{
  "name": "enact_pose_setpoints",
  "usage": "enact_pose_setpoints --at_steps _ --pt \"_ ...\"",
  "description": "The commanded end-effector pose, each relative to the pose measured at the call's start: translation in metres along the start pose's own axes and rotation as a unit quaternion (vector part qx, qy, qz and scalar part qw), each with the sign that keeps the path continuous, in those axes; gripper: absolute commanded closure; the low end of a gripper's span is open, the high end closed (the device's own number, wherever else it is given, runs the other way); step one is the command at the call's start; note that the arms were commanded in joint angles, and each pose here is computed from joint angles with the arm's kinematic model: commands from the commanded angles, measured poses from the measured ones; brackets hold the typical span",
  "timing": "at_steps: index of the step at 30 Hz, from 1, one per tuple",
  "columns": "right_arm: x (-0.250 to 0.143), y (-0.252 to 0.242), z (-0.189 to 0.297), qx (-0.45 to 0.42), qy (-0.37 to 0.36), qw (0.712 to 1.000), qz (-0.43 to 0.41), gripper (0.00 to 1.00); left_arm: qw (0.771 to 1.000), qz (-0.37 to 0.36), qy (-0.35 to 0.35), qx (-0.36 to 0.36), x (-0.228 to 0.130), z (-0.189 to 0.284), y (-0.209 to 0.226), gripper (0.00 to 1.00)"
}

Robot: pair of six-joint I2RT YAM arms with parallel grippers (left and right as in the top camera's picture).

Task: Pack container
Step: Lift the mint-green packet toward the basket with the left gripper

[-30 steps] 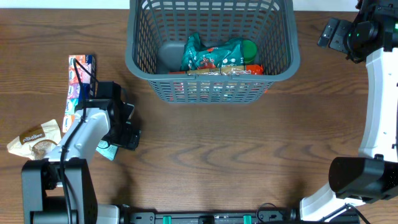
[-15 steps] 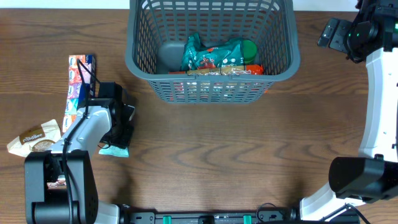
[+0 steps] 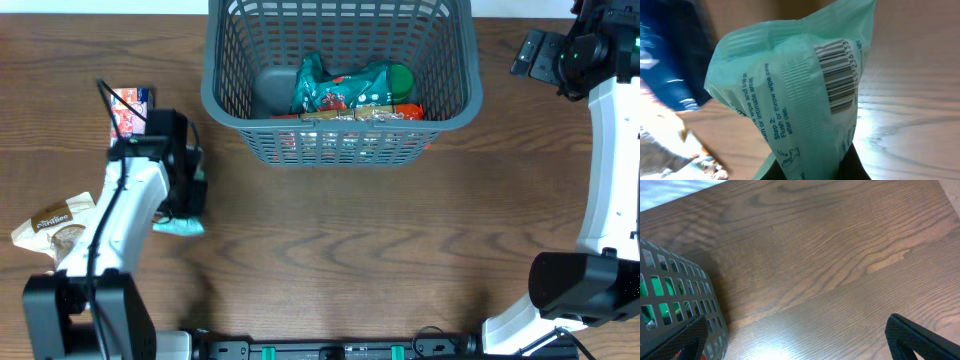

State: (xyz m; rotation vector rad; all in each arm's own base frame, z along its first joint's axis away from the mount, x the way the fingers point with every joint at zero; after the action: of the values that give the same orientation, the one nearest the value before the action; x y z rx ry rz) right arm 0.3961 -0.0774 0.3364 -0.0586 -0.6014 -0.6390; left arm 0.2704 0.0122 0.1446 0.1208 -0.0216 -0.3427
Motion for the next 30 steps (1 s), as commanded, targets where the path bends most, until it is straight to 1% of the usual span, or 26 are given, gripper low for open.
enact_pose_setpoints --at_steps 1,4,7,9,11,14,17,19,22,25,28,30 --pt "0.000 -0.001 0.000 -0.004 -0.001 1.000 0.015 0.01 0.996 0.062 -0.056 0.020 0.010 0.040 0.013 0.94" --pt "0.000 -0.001 0.000 -0.004 0.000 1.000 0.015 0.01 0.987 0.103 -0.114 0.037 0.017 0.077 0.025 0.94" --pt "0.000 -0.001 0.000 -0.003 0.000 1.000 0.015 0.01 0.969 0.157 -0.183 0.051 0.024 0.120 0.038 0.94" --pt "0.000 -0.001 0.000 -0.003 0.000 1.000 0.015 0.01 0.951 0.186 -0.241 0.051 0.032 0.156 0.044 0.95" --pt "0.000 -0.001 0.000 -0.003 0.000 1.000 0.014 0.01 0.932 0.198 -0.302 0.036 0.041 0.192 0.047 0.94" --pt "0.001 -0.003 0.000 -0.005 -0.001 1.000 0.012 0.01 0.897 0.187 -0.400 0.001 0.057 0.244 0.045 0.94" --pt "0.003 -0.005 -0.001 -0.006 -0.004 1.000 -0.001 0.01 0.864 0.143 -0.482 -0.020 0.073 0.290 0.033 0.95" --pt "0.005 -0.009 -0.001 -0.008 -0.006 1.000 -0.014 0.01 0.853 0.096 -0.512 -0.019 0.084 0.310 0.019 0.95" --pt "0.008 -0.020 -0.002 -0.017 -0.004 0.999 -0.049 0.01 0.850 -0.006 -0.527 -0.008 0.105 0.319 -0.013 0.95" --pt "0.012 -0.040 -0.004 -0.032 0.000 0.994 -0.108 0.01 0.849 -0.109 -0.516 0.002 0.123 0.310 -0.047 0.94" --pt "0.018 -0.065 -0.006 -0.036 0.007 0.987 -0.159 0.01 0.851 -0.173 -0.496 0.003 0.142 0.292 -0.070 0.94" --pt "0.020 -0.079 -0.008 -0.036 0.013 0.984 -0.176 0.01 0.854 -0.200 -0.481 0.003 0.154 0.279 -0.080 0.94"
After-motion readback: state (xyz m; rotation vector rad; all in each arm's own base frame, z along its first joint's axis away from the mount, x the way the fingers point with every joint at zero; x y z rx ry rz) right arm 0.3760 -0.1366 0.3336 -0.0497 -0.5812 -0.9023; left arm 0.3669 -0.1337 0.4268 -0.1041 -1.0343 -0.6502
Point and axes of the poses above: each gripper's point midway between its finger pads, its own z axis back along the fingers, its own y axis along the line the jaws close on, x = y × z, the point moved 7 cm from there along z, back along the fingers, and after that the axes turned 14 degrees about -z, right-handed, at the moved point
